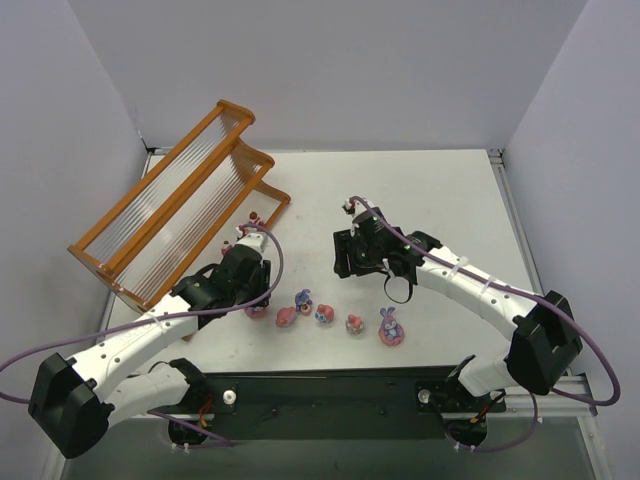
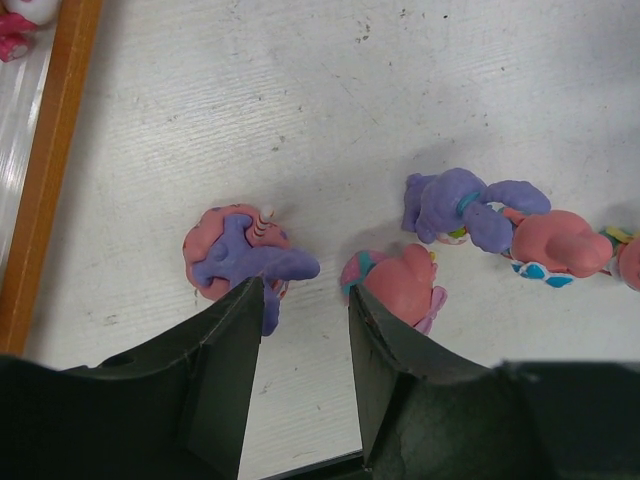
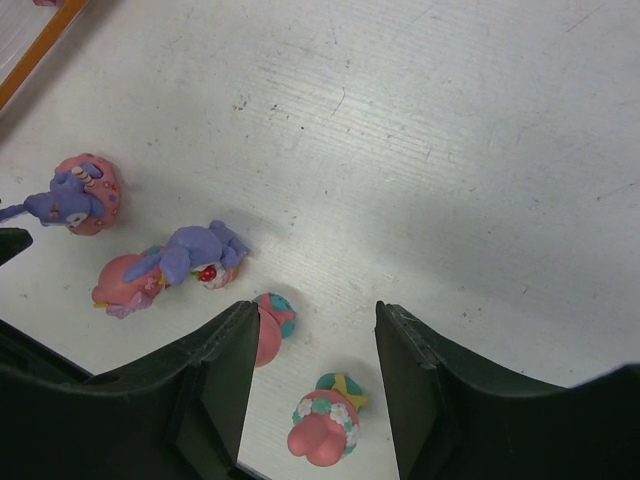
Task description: Place and organize the plastic toys onto the shelf
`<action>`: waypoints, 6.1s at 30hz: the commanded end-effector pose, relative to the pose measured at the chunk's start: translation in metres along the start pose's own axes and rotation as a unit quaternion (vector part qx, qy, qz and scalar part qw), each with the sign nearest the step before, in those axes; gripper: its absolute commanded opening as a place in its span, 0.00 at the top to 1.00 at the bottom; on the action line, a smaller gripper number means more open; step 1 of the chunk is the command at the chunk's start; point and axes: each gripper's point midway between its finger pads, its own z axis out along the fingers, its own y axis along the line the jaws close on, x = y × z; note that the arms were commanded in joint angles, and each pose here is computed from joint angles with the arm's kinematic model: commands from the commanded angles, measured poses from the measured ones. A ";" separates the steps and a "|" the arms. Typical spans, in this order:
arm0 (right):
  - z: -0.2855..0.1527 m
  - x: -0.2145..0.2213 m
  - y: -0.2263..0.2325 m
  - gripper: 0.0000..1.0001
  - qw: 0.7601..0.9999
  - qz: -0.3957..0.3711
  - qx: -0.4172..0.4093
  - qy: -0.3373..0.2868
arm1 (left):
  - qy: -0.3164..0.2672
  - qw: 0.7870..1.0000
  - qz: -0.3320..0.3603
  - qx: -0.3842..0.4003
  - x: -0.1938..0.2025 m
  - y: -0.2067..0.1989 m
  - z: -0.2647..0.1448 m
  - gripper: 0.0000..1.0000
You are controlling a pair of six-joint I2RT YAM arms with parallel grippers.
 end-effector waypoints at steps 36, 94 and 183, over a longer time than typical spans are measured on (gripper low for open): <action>-0.003 -0.002 -0.010 0.53 1.000 0.003 0.016 0.000 | -0.005 0.998 -0.001 -0.055 -0.012 0.015 -0.004 1.00; -0.012 -0.028 -0.021 0.55 1.000 0.001 0.008 0.021 | -0.122 0.952 0.163 -0.230 -0.138 0.162 -0.160 1.00; -0.026 -0.020 -0.058 0.56 0.996 0.090 0.023 0.016 | -0.200 0.957 0.090 0.190 -0.116 -0.039 -0.133 0.28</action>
